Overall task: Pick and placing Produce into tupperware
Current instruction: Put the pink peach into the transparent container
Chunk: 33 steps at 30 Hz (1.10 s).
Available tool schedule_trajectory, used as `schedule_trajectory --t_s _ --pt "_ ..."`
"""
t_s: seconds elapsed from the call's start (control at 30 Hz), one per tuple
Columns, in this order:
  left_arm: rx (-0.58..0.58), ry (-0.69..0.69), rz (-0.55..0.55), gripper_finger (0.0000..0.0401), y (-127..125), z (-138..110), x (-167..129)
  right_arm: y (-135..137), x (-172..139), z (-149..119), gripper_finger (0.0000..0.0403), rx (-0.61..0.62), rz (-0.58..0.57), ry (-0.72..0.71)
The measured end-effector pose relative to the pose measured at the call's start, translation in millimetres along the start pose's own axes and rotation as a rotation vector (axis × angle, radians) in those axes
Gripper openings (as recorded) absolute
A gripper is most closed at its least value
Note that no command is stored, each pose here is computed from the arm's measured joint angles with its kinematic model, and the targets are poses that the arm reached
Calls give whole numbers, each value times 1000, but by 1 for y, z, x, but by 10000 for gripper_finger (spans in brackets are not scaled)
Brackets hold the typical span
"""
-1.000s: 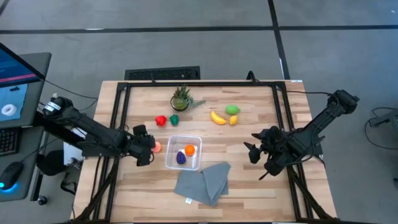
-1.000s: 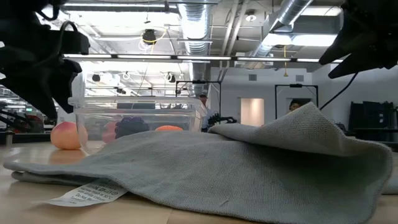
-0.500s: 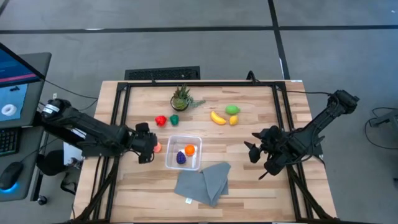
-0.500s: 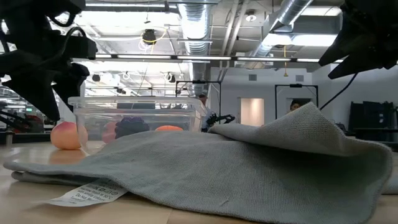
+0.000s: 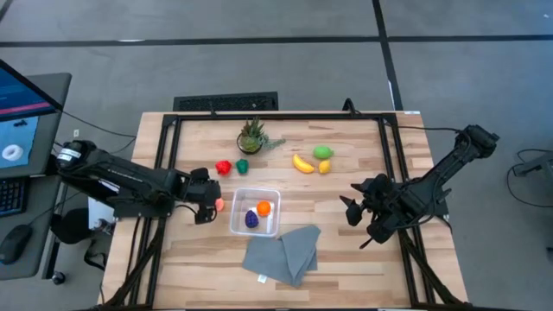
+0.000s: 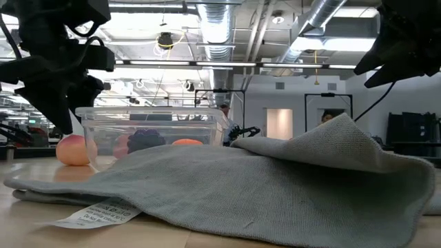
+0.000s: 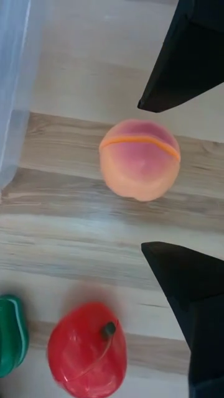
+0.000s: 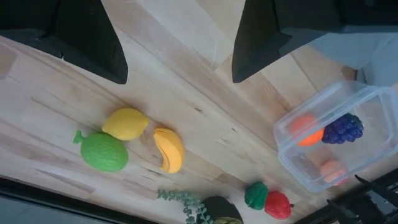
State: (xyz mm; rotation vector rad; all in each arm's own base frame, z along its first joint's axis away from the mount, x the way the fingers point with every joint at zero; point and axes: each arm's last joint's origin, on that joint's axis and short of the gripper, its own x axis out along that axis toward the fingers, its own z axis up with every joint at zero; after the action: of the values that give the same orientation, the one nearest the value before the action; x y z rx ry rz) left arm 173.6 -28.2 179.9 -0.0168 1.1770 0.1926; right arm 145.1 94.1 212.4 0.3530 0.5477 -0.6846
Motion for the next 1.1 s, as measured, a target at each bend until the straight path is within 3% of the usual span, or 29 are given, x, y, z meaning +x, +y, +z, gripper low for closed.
schedule_trajectory --t_s 0.7,1.1 --pt "-12 136 -47 348 -9 10 40 0 0 0 311 7 -1 0" --pt "-25 147 -49 347 -10 10 44 0 0 0 311 1 -2 1"
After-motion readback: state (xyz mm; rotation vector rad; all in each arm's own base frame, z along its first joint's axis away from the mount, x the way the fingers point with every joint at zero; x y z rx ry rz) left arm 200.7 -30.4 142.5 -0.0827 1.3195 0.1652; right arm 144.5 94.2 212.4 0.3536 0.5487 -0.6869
